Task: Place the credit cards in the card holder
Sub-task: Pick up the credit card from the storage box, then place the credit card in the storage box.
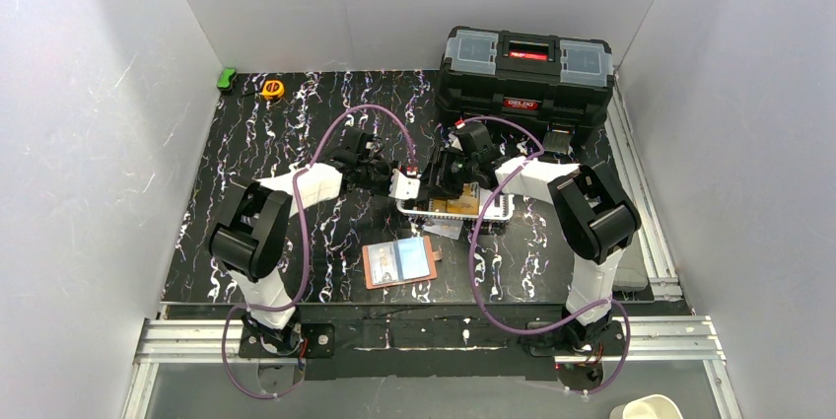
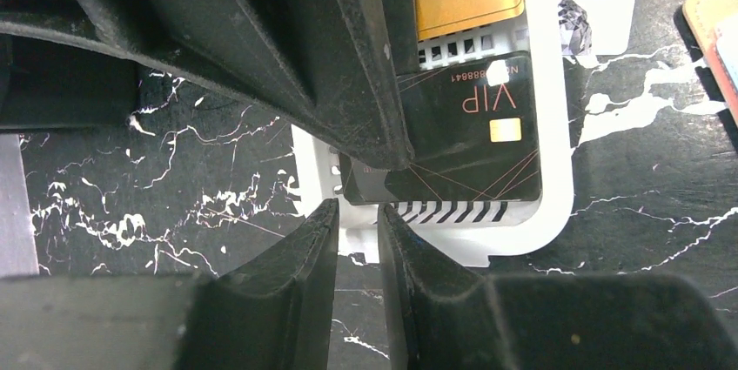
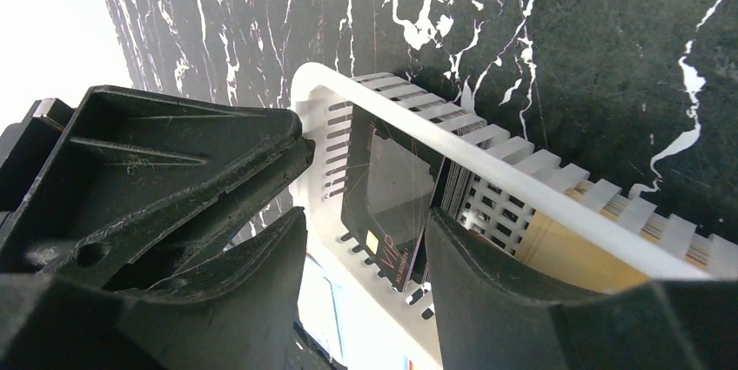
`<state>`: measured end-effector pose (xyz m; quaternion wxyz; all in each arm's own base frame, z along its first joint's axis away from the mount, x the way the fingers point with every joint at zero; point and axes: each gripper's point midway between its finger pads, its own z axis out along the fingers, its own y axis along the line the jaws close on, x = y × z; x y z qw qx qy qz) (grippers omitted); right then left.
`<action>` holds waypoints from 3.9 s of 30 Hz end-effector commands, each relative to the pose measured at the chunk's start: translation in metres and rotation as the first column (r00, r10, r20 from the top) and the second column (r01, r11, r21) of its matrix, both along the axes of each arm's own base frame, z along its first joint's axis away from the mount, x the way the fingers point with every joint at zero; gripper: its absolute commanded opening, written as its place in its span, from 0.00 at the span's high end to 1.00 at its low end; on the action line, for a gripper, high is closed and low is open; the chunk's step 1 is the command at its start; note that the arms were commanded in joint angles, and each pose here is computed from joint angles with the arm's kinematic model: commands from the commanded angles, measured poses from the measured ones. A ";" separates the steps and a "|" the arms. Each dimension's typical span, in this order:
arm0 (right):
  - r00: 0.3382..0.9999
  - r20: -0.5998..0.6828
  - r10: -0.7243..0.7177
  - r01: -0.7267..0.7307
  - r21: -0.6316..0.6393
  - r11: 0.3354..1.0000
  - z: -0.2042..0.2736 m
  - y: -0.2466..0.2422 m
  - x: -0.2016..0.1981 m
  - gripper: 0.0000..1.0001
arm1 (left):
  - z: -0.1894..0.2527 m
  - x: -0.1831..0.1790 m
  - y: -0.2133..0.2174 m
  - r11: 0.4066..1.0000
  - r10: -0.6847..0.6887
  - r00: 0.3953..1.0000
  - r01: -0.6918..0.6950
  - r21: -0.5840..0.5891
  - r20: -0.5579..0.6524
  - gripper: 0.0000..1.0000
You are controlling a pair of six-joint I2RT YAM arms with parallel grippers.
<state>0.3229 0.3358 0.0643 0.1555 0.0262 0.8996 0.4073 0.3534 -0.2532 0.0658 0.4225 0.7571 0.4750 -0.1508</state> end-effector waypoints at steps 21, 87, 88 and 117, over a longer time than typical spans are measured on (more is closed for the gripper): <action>0.992 0.112 0.066 -0.070 0.033 0.997 0.035 0.016 -0.004 0.60 | 0.011 -0.012 0.011 1.000 0.028 0.999 -0.028 -0.009 -0.023 0.80; 0.305 0.900 0.310 -0.543 -0.103 0.833 0.195 0.006 -0.074 0.99 | 0.192 -0.087 -0.005 0.944 -0.077 0.771 -0.148 -0.295 -0.633 0.69; 0.306 0.900 0.312 -0.546 -0.103 0.831 0.195 0.007 -0.073 0.99 | 0.193 -0.086 -0.006 0.943 -0.079 0.770 -0.148 -0.298 -0.633 0.75; 0.302 0.923 0.236 -0.692 0.042 0.721 0.222 -0.016 -0.097 0.69 | 0.215 -0.120 -0.004 0.942 -0.121 0.662 -0.158 -0.295 -0.739 1.00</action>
